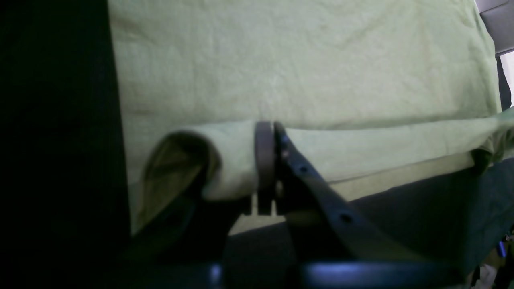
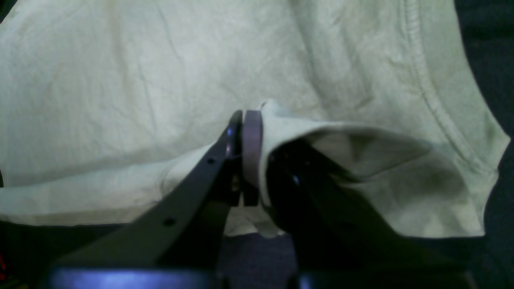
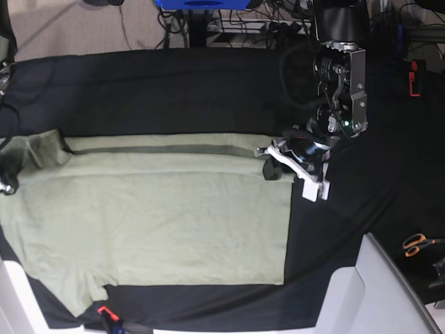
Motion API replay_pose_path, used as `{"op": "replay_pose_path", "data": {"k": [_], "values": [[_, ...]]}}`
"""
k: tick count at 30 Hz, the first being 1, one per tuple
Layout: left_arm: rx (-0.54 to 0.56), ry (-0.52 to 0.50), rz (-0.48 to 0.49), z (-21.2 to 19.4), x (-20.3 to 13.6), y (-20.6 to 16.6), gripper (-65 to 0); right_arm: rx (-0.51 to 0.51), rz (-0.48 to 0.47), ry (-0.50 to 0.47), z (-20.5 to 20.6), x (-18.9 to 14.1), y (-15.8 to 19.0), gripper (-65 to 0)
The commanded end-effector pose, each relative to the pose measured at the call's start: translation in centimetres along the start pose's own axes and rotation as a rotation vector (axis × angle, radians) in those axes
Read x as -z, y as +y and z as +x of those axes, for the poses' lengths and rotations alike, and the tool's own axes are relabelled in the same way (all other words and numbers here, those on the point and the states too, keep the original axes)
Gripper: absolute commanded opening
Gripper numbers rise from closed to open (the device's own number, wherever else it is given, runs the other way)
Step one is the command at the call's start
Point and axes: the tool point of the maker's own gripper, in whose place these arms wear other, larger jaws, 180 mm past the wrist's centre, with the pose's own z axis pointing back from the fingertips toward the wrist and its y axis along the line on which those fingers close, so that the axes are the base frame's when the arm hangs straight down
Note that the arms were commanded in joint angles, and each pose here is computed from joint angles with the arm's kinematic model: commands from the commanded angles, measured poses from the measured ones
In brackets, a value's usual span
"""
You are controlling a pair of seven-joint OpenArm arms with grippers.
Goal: Fold the T-shirt properly
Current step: 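Lift the pinched shirt edge with the left gripper and pull it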
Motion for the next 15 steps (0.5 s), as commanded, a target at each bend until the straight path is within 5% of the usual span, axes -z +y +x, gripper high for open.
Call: {"op": "replay_pose_path", "data": {"k": [1, 15], "values": [[0.016, -0.069, -0.021, 2.5, 0.0, -0.6, -65.0, -0.017, -0.001, -0.081, 3.0, -1.0, -0.1, -64.8], [0.005, -0.112, -0.021, 4.6, 1.1, -0.2, -65.0, 0.038, 0.03, -0.116, 2.7, 0.1, 0.2, -64.8]]}}
